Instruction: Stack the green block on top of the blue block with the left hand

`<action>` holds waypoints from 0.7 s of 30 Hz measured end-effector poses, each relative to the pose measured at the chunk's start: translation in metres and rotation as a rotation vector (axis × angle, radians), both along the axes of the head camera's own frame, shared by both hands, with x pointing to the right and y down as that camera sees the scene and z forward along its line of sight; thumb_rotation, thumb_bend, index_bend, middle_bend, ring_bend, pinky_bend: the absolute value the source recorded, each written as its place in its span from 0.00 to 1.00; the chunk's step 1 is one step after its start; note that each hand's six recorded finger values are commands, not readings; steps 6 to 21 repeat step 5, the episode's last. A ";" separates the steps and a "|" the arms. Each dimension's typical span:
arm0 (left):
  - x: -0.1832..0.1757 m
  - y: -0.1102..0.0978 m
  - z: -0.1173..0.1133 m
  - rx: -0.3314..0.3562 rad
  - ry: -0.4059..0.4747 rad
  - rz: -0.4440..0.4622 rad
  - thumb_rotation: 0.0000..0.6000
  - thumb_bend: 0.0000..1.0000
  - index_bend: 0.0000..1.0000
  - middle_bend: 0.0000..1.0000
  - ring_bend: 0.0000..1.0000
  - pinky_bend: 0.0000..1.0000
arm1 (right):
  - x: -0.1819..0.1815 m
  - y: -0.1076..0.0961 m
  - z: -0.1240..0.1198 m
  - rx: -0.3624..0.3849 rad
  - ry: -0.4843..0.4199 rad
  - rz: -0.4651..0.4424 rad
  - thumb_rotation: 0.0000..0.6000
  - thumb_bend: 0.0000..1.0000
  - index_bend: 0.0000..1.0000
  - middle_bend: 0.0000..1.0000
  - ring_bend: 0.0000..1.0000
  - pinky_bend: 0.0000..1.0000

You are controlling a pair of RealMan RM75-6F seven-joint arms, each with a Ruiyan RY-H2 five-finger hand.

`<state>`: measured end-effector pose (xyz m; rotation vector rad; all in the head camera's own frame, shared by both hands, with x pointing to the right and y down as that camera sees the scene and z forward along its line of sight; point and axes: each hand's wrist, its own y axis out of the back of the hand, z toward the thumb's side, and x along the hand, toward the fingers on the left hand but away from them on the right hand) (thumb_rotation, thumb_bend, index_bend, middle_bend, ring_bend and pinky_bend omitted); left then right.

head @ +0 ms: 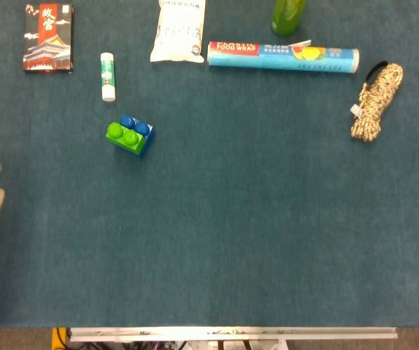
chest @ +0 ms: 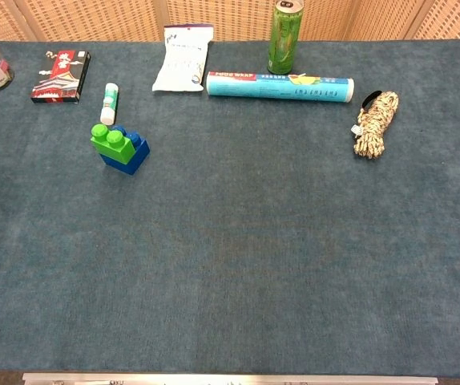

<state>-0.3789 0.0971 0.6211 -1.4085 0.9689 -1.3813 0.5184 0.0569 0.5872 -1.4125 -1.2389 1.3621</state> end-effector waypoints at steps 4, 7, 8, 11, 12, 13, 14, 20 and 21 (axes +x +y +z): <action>-0.010 -0.001 0.000 0.027 0.028 -0.020 1.00 0.31 0.47 0.31 0.27 0.15 | 0.003 0.000 0.001 -0.006 0.007 0.011 1.00 0.29 0.28 0.23 0.10 0.30; -0.012 -0.001 0.001 0.031 0.027 -0.024 1.00 0.31 0.48 0.31 0.27 0.15 | 0.002 -0.001 0.002 -0.008 0.006 0.010 1.00 0.29 0.28 0.23 0.10 0.30; -0.012 -0.001 0.001 0.031 0.027 -0.024 1.00 0.31 0.48 0.31 0.27 0.15 | 0.002 -0.001 0.002 -0.008 0.006 0.010 1.00 0.29 0.28 0.23 0.10 0.30; -0.012 -0.001 0.001 0.031 0.027 -0.024 1.00 0.31 0.48 0.31 0.27 0.15 | 0.002 -0.001 0.002 -0.008 0.006 0.010 1.00 0.29 0.28 0.23 0.10 0.30; -0.012 -0.001 0.001 0.031 0.027 -0.024 1.00 0.31 0.48 0.31 0.27 0.15 | 0.002 -0.001 0.002 -0.008 0.006 0.010 1.00 0.29 0.28 0.23 0.10 0.30; -0.012 -0.001 0.001 0.031 0.027 -0.024 1.00 0.31 0.48 0.31 0.27 0.15 | 0.002 -0.001 0.002 -0.008 0.006 0.010 1.00 0.29 0.28 0.23 0.10 0.30; -0.012 -0.001 0.001 0.031 0.027 -0.024 1.00 0.31 0.48 0.31 0.27 0.15 | 0.002 -0.001 0.002 -0.008 0.006 0.010 1.00 0.29 0.28 0.23 0.10 0.30; -0.012 -0.001 0.001 0.031 0.027 -0.024 1.00 0.31 0.48 0.31 0.27 0.15 | 0.002 -0.001 0.002 -0.008 0.006 0.010 1.00 0.29 0.28 0.23 0.10 0.30; -0.012 -0.001 0.001 0.031 0.027 -0.024 1.00 0.31 0.48 0.31 0.27 0.15 | 0.002 -0.001 0.002 -0.008 0.006 0.010 1.00 0.29 0.28 0.23 0.10 0.30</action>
